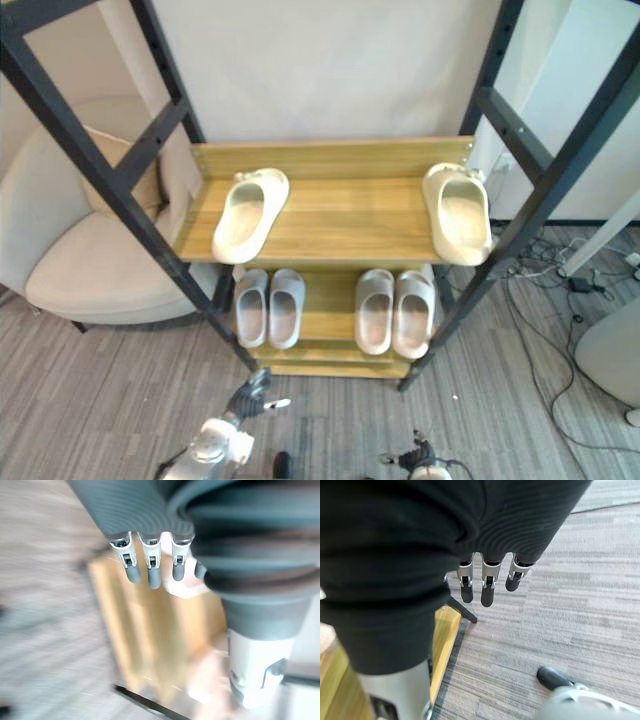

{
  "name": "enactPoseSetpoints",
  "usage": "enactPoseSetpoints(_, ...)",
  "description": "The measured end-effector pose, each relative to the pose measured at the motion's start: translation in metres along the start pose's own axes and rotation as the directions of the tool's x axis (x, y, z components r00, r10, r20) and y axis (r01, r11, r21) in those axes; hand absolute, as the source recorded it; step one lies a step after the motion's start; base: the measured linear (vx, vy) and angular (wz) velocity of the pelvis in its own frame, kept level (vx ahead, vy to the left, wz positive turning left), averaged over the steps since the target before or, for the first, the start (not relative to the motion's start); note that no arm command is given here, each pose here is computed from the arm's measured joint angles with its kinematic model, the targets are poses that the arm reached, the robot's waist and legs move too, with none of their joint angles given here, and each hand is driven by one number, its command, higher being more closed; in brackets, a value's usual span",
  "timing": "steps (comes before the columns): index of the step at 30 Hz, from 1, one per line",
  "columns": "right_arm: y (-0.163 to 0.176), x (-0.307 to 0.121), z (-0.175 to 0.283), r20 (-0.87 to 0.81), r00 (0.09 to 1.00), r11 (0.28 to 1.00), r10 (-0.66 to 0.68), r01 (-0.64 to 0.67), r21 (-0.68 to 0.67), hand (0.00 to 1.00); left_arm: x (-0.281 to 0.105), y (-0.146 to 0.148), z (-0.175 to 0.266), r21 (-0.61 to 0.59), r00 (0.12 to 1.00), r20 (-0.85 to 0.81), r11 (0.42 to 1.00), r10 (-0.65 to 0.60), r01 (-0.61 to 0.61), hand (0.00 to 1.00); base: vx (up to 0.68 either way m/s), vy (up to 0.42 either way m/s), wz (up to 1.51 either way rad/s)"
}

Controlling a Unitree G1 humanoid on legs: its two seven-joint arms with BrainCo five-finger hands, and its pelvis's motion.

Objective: Organize the slippers on the shoe rack

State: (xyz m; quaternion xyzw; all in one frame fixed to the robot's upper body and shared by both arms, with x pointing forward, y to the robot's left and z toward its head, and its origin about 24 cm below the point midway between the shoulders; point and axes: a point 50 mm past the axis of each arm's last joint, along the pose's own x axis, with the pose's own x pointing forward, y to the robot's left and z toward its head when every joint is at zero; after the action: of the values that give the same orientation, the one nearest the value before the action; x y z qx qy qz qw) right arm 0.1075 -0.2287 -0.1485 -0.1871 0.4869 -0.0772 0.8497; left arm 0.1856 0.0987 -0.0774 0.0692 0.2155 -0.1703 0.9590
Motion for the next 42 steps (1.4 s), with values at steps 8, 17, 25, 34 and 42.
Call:
enactPoseSetpoints(8,-0.001,0.002,0.008,0.029,1.000,1.000,0.002,-0.002,0.002,0.00,0.002,-0.024,0.111,-0.072,0.885,0.449,0.982,-0.124,0.174,0.00,0.00,0.000,0.00)
enactPoseSetpoints(17,0.002,0.003,0.017,0.060,0.998,0.999,0.019,-0.017,-0.036,0.00,-0.008,-0.013,0.189,-0.082,0.710,0.698,0.976,-0.089,0.202,0.00,0.00,0.000,0.00)
enactPoseSetpoints(25,-0.006,0.006,0.027,0.100,0.995,0.997,0.014,-0.006,-0.073,0.00,-0.011,0.049,0.247,-0.102,0.566,0.818,0.994,0.100,-0.029,0.00,0.00,0.000,0.00)
enactPoseSetpoints(34,-0.007,0.006,0.032,0.106,0.994,0.999,0.026,-0.023,-0.032,0.00,-0.007,0.135,0.277,-0.102,0.528,0.801,0.933,0.283,-0.344,0.00,0.00,-0.001,0.00)
enactPoseSetpoints(42,-0.011,0.008,0.034,0.105,0.994,1.000,0.022,-0.024,0.017,0.00,-0.016,0.182,0.298,-0.014,0.509,0.792,0.844,0.336,-0.536,0.00,0.01,-0.003,-0.01)
